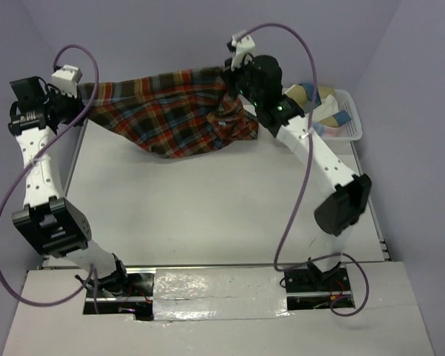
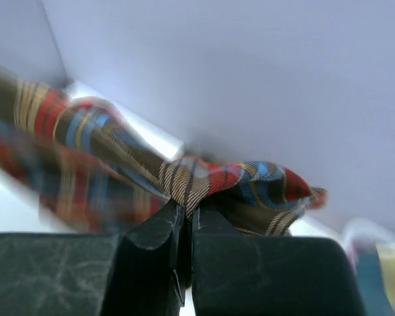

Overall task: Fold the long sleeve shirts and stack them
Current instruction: Flatten the shirt out

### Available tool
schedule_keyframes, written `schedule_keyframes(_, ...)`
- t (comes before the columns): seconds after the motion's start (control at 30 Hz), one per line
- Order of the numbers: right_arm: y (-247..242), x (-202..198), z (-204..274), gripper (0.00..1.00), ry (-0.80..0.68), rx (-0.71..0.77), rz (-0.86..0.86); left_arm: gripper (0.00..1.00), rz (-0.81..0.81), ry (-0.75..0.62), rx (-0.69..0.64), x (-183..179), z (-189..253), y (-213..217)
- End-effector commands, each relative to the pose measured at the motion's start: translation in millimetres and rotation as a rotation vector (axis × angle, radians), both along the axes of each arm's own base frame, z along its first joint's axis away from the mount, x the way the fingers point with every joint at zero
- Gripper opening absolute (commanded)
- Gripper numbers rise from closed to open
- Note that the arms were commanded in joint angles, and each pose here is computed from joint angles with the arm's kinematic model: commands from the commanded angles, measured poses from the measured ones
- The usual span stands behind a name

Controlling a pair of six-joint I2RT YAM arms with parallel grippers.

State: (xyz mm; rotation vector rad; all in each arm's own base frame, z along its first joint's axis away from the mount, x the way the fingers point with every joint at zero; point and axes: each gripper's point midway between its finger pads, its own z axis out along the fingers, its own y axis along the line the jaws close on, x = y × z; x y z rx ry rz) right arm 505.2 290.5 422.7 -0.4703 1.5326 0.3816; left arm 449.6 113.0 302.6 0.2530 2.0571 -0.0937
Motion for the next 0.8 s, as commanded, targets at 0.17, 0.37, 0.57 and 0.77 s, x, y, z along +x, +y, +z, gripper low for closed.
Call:
schedule_keyframes(0.17,1.7,-134.8,-166.1,0.09,0.076,-0.311,0.147,0.20,-0.249,0.319,0.126,-107.6,-142.0,-24.9)
schedule_keyframes(0.37,6.9,-245.6,-307.5,0.62,0.434,-0.363,0.303,0.77,-0.340,0.631,0.196,-204.9,-223.6,-11.7)
schedule_keyframes(0.57,-10.4,-276.0,-290.1,0.78,0.423,-0.288,0.311,0.99,-0.302,0.625,0.131,-198.8,-196.6,-11.0)
schedule_keyframes(0.77,-27.3,-235.5,-239.4,0.82,0.446,-0.112,0.136,0.95,0.087,0.676,-0.006,-150.3,-200.1,13.4)
